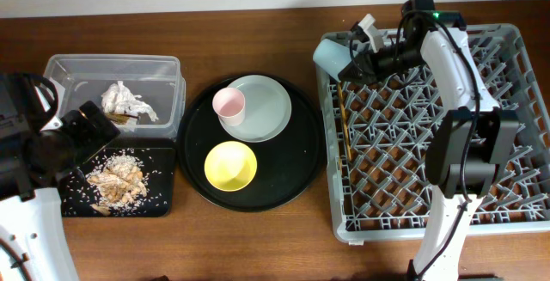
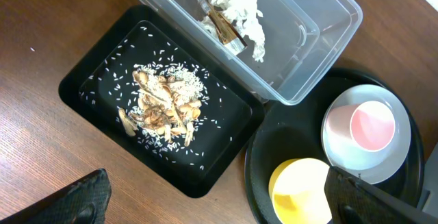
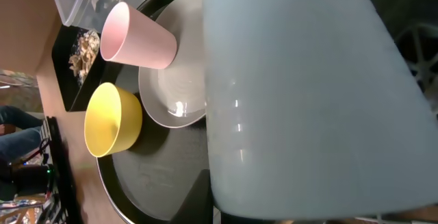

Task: Sort waste into correct bins and load items into the dishwasher rack
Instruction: 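Lift the blue cup and carry it to the rack's back-left corner, then lower the blue cup upside down into the rack and release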

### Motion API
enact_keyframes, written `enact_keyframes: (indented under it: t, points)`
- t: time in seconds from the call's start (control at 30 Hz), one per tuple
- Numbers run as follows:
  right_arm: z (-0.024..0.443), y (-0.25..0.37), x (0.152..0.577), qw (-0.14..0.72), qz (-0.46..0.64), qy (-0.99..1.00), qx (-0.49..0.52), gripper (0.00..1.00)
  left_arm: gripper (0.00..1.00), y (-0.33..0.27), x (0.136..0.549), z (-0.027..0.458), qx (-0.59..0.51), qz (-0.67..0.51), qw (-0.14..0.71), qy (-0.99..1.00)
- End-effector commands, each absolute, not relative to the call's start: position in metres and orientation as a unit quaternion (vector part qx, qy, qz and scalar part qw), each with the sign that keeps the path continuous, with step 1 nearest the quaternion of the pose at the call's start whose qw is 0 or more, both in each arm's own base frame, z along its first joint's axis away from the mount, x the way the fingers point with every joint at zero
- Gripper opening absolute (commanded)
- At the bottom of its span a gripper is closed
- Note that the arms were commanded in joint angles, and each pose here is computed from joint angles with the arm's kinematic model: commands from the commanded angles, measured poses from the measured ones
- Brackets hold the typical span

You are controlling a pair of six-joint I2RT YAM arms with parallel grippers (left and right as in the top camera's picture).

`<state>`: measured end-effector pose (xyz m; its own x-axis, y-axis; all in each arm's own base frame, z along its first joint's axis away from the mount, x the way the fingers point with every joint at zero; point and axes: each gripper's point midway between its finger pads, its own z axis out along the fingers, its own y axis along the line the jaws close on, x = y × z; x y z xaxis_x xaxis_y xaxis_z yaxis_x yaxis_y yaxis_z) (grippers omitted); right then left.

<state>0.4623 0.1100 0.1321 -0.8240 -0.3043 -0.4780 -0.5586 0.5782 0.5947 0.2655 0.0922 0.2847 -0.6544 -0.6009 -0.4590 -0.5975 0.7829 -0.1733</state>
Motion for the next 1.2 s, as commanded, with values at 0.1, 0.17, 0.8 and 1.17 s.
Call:
enact_keyframes:
  t: [0.1, 0.17, 0.8, 1.17]
  points:
    - [0.106, 0.103, 0.467, 0.150, 0.374, 0.883, -0.239, 0.04, 0.99, 0.093, 0.267, 0.287, -0.334, -0.005, 0.257, 0.907]
    - [0.106, 0.103, 0.468, 0.152, 0.374, 0.883, -0.241, 0.04, 0.99, 0.093, 0.267, 0.287, -0.334, -0.005, 0.257, 0.907]
    - [0.097, 0.080, 0.452, 0.108, 0.355, 0.904, -0.210, 0.04, 0.99, 0.093, 0.267, 0.287, -0.334, -0.005, 0.257, 0.907]
    - [0.197, 0.119, 0.471, 0.231, 0.320, 0.885, -0.245, 0.04, 0.99, 0.093, 0.267, 0.287, -0.334, -0.005, 0.257, 0.907]
